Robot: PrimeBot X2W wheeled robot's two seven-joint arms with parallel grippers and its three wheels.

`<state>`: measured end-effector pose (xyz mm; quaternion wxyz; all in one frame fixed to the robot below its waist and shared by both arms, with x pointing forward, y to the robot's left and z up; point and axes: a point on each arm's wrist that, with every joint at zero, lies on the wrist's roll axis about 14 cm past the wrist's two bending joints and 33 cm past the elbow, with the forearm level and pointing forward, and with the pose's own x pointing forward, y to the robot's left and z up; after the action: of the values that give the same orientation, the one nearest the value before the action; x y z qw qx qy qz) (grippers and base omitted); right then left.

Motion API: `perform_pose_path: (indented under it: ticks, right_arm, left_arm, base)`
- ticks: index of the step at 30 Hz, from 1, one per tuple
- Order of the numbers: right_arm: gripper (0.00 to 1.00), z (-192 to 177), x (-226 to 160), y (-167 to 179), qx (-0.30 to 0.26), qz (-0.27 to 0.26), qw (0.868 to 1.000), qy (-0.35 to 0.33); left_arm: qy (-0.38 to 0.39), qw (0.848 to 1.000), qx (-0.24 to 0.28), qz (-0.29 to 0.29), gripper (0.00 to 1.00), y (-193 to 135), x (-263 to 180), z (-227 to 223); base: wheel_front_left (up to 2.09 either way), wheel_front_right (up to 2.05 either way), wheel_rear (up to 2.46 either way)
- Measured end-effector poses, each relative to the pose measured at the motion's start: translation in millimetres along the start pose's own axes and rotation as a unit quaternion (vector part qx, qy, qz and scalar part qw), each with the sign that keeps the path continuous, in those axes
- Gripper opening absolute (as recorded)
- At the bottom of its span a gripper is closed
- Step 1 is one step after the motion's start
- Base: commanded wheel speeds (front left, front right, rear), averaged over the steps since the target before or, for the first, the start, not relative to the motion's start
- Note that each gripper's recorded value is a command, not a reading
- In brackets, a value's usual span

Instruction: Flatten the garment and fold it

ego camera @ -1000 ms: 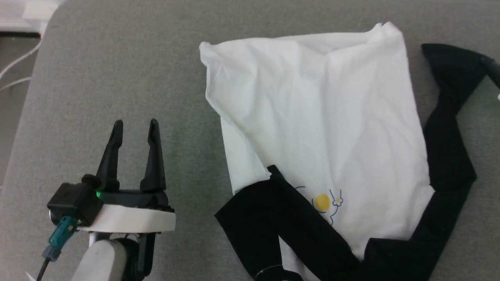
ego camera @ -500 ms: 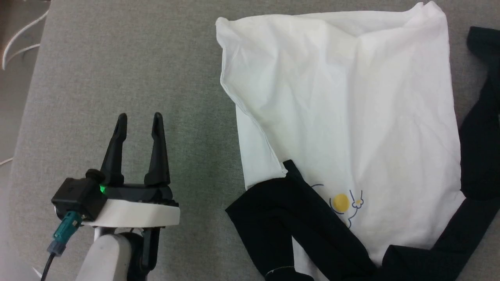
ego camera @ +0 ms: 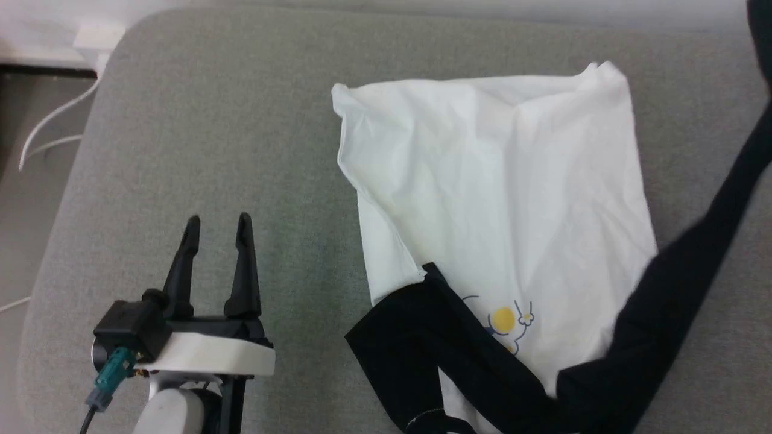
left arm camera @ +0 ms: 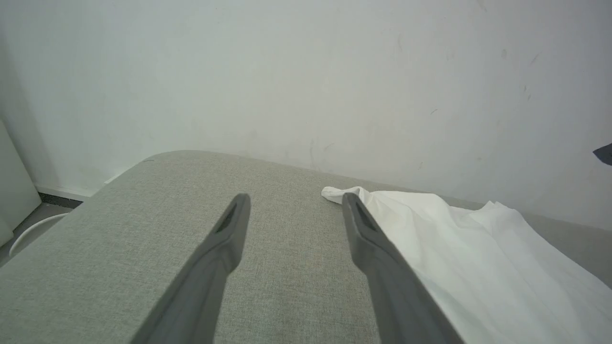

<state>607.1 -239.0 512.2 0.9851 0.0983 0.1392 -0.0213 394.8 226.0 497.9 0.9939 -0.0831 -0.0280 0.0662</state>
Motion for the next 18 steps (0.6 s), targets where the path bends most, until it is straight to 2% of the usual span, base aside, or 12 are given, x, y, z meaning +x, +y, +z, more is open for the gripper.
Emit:
perform_pose_path:
  ticks: [4, 7, 12, 18]
  right_arm:
    - [0.0, 26.8, -32.5, 25.3, -0.032, 0.043, 0.997, -0.053]
    - [0.0, 24.3, -64.9, 56.9, -0.061, 0.096, 0.991, -0.063]
    - [0.0, -11.1, -132.7, 117.1, -0.084, 0.193, 0.977, -0.039]
    - [0.0, -63.8, -211.1, 186.6, -0.066, 0.305, 0.95, 0.012]
  left_arm:
    - [-0.009, 1.0, -0.004, -0.006, 1.0, -3.1, -11.8, 9.1]
    - [-0.018, 1.0, -0.006, -0.01, 1.0, -5.0, -20.6, 18.0]
    - [-0.024, 1.0, -0.009, -0.015, 1.0, -8.3, -35.9, 27.2]
    - [-0.041, 0.998, -0.015, -0.037, 1.0, -22.3, -40.6, 42.1]
  base:
    - [0.0, 0.0, 0.0]
    - [0.0, 0.0, 0.0]
    - [0.0, 0.0, 0.0]
    - [0.0, 0.0, 0.0]
